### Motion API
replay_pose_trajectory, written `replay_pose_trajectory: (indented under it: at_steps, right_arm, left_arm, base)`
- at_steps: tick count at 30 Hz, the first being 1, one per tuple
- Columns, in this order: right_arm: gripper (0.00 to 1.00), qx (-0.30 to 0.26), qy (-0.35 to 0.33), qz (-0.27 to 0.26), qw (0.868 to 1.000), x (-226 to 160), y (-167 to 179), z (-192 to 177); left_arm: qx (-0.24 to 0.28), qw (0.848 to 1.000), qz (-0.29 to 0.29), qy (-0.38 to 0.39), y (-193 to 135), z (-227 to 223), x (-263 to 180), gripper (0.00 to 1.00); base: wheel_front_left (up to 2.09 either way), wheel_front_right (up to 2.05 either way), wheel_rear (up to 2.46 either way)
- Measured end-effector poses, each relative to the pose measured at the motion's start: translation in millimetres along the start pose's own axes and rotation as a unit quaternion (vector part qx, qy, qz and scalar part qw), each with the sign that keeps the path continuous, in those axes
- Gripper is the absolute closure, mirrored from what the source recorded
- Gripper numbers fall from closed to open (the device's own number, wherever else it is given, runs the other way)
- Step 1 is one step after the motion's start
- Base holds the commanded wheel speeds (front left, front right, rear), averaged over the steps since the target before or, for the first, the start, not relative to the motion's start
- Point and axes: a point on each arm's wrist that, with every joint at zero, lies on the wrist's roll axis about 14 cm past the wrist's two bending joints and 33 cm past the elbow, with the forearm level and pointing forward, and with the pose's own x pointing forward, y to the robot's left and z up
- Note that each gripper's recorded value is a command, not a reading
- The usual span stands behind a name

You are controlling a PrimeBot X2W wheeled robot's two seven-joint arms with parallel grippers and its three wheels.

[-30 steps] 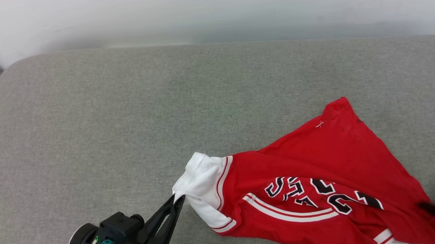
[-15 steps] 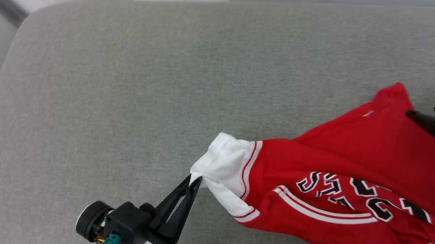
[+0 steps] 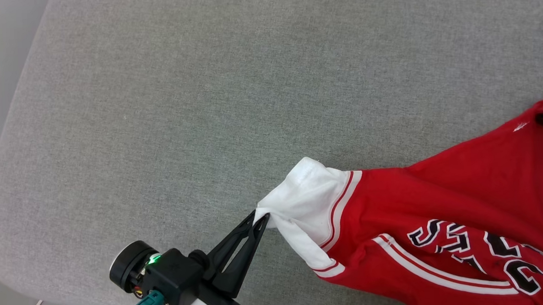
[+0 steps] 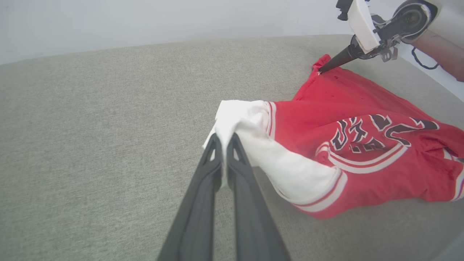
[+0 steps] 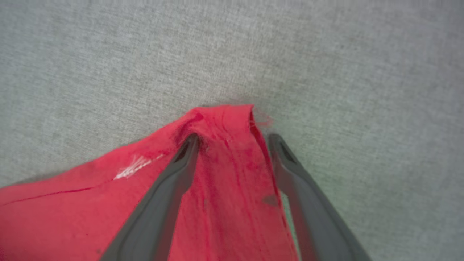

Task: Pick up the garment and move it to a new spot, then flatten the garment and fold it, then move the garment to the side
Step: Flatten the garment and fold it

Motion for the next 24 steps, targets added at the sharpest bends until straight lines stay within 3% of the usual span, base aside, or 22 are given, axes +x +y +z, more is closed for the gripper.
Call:
replay_pose_trajectory:
  at_steps: [5, 6, 7, 8, 9, 21, 24]
  right_arm:
    - [0.00, -0.007, 0.017, 0.003, 1.000, 12.7, 1.7, -3.5]
    - [0.06, -0.010, 0.021, 0.003, 1.000, 14.2, 1.9, -4.7]
    - [0.58, -0.013, 0.024, 0.002, 1.000, 15.2, 2.0, -5.6]
    - [0.92, -0.015, 0.025, 0.003, 1.000, 15.3, 1.9, -6.2]
    - [1.00, -0.014, 0.023, 0.004, 1.000, 15.4, 2.3, -6.2]
    - [1.00, 0.008, -0.047, 0.014, 0.999, -13.1, 3.0, 8.9]
    - [1.00, 0.014, -0.112, 0.011, 0.994, -42.3, -1.1, 27.4]
  left_arm:
    - [-0.004, 1.000, 0.005, 0.009, 2.5, -6.3, 1.5, 1.00]
    - [-0.004, 1.000, 0.006, 0.009, 2.9, -6.7, 1.9, 1.00]
    - [-0.004, 1.000, 0.006, 0.009, 3.2, -7.0, 2.1, 1.00]
    - [-0.004, 1.000, 0.007, 0.010, 3.4, -7.8, 2.2, 1.00]
    - [-0.004, 1.000, 0.006, 0.010, 3.4, -7.7, 2.3, 1.00]
    - [0.017, 1.000, -0.001, -0.022, 3.3, 12.0, -1.7, 1.00]
    - [0.031, 0.998, -0.004, -0.048, 2.5, 28.4, -6.3, 1.00]
  base:
    - [0.00, 0.00, 0.00]
    - [0.00, 0.00, 0.00]
    - [0.00, 0.00, 0.00]
    - [0.00, 0.00, 0.00]
    - [0.00, 0.00, 0.00]
    - [0.00, 0.00, 0.00]
    - [0.00, 0.00, 0.00]
